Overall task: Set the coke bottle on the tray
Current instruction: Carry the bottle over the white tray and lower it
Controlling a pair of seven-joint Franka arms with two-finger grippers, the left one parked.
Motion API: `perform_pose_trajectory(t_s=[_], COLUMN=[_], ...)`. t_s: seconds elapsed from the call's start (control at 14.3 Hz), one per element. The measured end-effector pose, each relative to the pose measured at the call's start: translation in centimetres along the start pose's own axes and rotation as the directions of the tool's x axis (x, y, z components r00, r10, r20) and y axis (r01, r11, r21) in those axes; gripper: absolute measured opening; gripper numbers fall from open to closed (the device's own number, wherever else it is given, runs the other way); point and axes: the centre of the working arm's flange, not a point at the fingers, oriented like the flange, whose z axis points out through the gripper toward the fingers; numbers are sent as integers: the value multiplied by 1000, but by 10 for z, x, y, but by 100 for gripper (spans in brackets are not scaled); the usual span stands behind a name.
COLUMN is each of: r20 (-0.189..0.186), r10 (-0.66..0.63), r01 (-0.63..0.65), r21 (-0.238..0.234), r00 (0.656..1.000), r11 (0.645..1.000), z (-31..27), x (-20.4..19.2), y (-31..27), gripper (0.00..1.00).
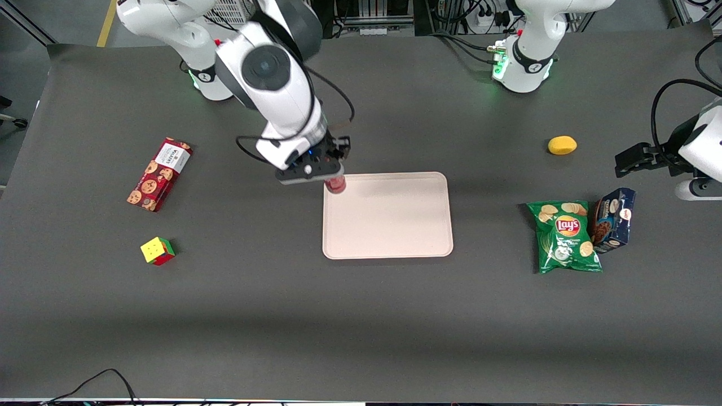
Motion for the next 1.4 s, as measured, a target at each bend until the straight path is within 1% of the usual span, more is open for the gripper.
perform_pose_trajectory(t_s=[0.14,0.21,0.35,0.49,0.7,0.98,1.4], r20=[8,20,39,49,36,31,24], r10=[-18,-23,-24,-21,-32,-42,-45], r01=[18,24,26,24,34,45,47], r21=[-37,-53,-63,-61,-68,-85,-88], r00=[1000,1000,999,999,999,999,999], r11=[999,998,998,998,997,995,995], z=[46,69,103,122,132,143,147], x=[14,20,28,33,37,40,41], y=[-3,-3,-3,-3,-4,-2,-2], gripper=[46,46,46,46,46,46,46])
